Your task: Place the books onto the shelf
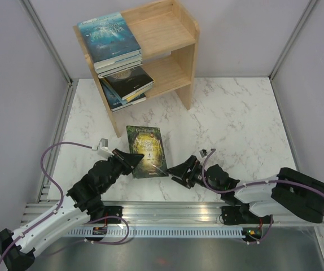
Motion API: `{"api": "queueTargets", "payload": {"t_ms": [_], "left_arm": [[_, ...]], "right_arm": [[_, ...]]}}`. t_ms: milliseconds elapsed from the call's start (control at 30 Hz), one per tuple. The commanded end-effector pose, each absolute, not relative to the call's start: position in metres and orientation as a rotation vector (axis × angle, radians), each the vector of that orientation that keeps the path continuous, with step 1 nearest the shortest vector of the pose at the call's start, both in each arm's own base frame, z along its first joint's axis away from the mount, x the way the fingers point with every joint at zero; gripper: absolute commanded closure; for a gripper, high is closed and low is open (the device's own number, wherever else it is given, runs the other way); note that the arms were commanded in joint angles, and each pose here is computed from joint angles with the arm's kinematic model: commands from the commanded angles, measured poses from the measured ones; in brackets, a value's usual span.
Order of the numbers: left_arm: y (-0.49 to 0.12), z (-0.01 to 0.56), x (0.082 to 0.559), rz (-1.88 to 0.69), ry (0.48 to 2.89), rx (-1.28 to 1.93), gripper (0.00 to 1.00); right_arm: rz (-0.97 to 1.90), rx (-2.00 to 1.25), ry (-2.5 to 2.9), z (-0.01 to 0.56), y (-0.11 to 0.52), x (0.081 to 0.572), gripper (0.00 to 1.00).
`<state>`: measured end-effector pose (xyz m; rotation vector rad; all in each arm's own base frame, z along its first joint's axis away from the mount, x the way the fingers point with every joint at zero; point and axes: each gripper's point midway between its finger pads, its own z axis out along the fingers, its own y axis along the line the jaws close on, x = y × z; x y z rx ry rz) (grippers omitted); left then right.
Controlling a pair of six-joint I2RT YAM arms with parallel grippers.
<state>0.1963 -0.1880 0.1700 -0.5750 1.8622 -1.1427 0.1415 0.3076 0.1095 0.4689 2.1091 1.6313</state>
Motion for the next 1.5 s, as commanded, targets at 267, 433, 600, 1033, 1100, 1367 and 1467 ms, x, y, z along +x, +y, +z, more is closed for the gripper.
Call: {"api": "queueTargets", "payload": {"t_ms": [267, 433, 600, 1033, 1100, 1367, 1467], "left_arm": [[-0.185, 0.208, 0.206, -1.285, 1.669, -0.665, 0.98], [-0.185, 0.201, 0.204, -1.293, 1.682, -0.677, 0.98], [-0.185, 0.195, 0.201, -1.331, 1.677, -0.711, 0.98], [-0.181, 0.18, 0.199, -1.37, 1.668, -0.788, 0.98], [-0.181, 0.178, 0.199, -1.361, 1.675, -0.793, 0.98], [-0.188, 0.168, 0.191, -1.385, 1.743, -0.762, 0.98], [-0.194, 0.16, 0.184, -1.367, 1.82, -0.699, 0.82]], "right_arm": [[2.141, 0.503, 1.748, 0.177, 0.346, 0.14, 0.17], [2.157, 0.459, 1.679, 0.193, 0.359, 0.136, 0.19], [2.172, 0.459, 1.606, 0.21, 0.36, 0.141, 0.2], [2.264, 0.52, 1.409, 0.262, 0.354, 0.152, 0.68], [2.283, 0.523, 1.385, 0.27, 0.352, 0.151, 0.8], [2.255, 0.537, 1.317, 0.288, 0.333, 0.152, 1.0], [2.237, 0.525, 1.315, 0.291, 0.331, 0.151, 1.0]]}}
